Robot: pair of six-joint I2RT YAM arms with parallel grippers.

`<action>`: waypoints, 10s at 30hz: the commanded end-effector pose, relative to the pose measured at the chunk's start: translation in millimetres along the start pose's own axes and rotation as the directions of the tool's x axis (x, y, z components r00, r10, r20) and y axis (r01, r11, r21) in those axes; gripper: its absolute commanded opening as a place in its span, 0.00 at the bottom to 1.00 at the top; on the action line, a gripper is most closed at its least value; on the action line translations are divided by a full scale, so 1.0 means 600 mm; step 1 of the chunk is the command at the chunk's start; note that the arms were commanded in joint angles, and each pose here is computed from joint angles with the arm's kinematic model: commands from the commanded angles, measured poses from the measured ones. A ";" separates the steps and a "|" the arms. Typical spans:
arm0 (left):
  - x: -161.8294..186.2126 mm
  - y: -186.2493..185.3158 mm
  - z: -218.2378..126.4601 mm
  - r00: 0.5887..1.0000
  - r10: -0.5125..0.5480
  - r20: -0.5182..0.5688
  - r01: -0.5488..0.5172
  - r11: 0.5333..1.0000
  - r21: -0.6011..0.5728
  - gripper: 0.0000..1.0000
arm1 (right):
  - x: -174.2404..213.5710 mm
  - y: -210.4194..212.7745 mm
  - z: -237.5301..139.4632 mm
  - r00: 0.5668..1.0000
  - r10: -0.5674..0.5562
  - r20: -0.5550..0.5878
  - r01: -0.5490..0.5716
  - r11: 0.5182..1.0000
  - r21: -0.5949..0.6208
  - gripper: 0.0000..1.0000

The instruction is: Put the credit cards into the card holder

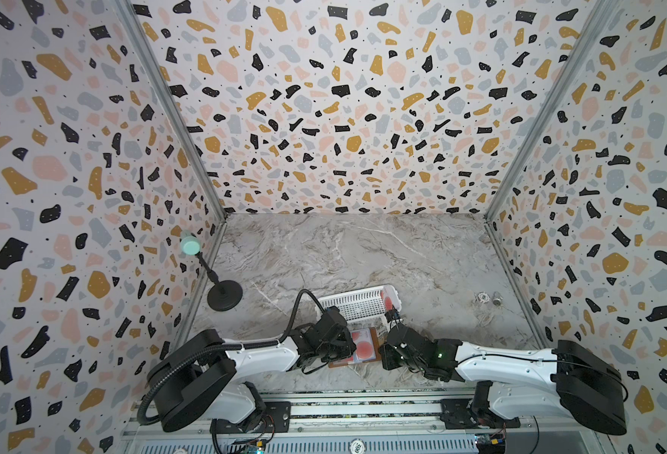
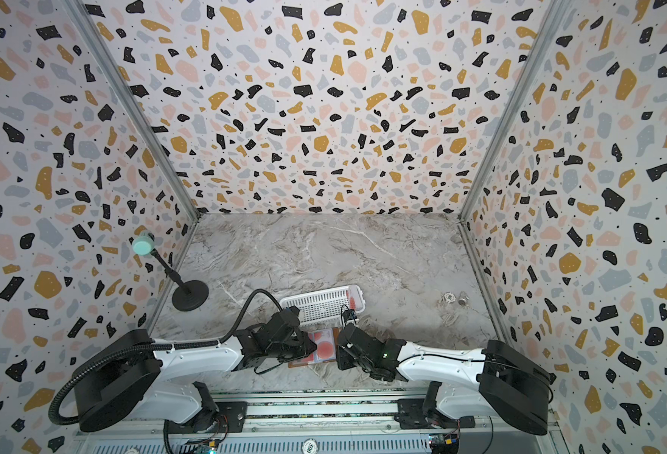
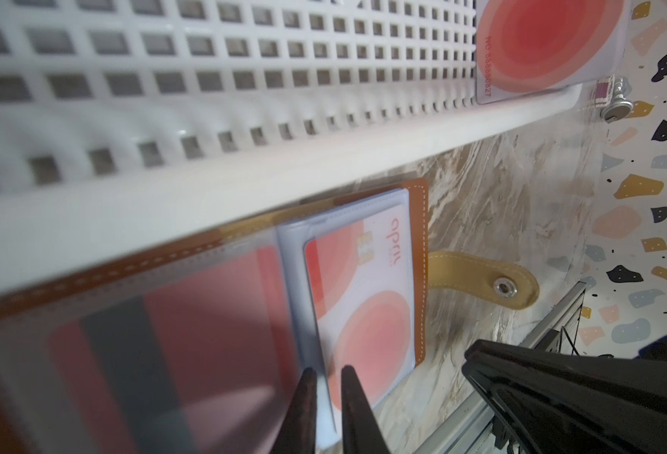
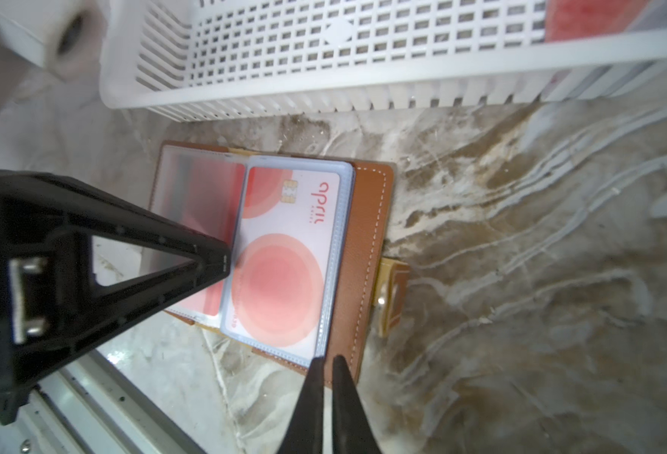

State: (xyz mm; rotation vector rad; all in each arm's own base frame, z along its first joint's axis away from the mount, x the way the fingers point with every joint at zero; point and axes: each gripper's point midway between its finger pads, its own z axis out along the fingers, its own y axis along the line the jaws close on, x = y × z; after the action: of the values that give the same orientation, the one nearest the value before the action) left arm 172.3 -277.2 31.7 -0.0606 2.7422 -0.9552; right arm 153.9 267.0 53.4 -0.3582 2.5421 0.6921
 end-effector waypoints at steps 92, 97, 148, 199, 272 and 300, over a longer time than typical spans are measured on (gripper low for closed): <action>-0.008 -0.013 0.001 0.999 0.033 0.043 -0.032 0.999 -0.036 0.12 | -0.050 0.067 0.014 0.999 -0.002 0.039 0.009 0.984 -0.179 0.28; -0.010 0.000 -0.009 0.998 0.019 0.055 -0.017 0.999 -0.045 0.11 | -0.053 0.075 0.015 0.999 -0.012 0.039 0.018 0.986 -0.167 0.29; -0.004 0.051 -0.031 0.989 -0.141 0.053 0.131 0.979 0.155 0.07 | -0.052 0.175 0.053 0.995 -0.101 -0.002 0.097 0.964 -0.246 0.41; -0.229 -0.126 0.029 0.938 0.278 0.208 -0.290 0.957 0.028 0.21 | -0.243 -0.142 -0.053 0.988 -0.085 0.131 0.062 0.983 0.170 0.51; -0.195 -0.099 0.174 0.985 0.153 0.075 -0.158 0.985 0.063 0.21 | -0.265 -0.182 0.041 0.991 -0.131 0.008 0.123 0.948 0.294 0.54; -0.192 -0.091 0.178 0.990 0.118 0.074 -0.124 0.990 0.073 0.32 | -0.276 -0.178 0.002 0.988 -0.150 0.042 0.129 0.940 0.317 0.49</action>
State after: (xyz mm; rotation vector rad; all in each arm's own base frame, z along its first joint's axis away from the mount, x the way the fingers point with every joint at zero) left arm 316.9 -383.5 33.6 0.1111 2.5310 -1.0669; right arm 331.0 201.7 77.1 -0.3929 2.5105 0.2557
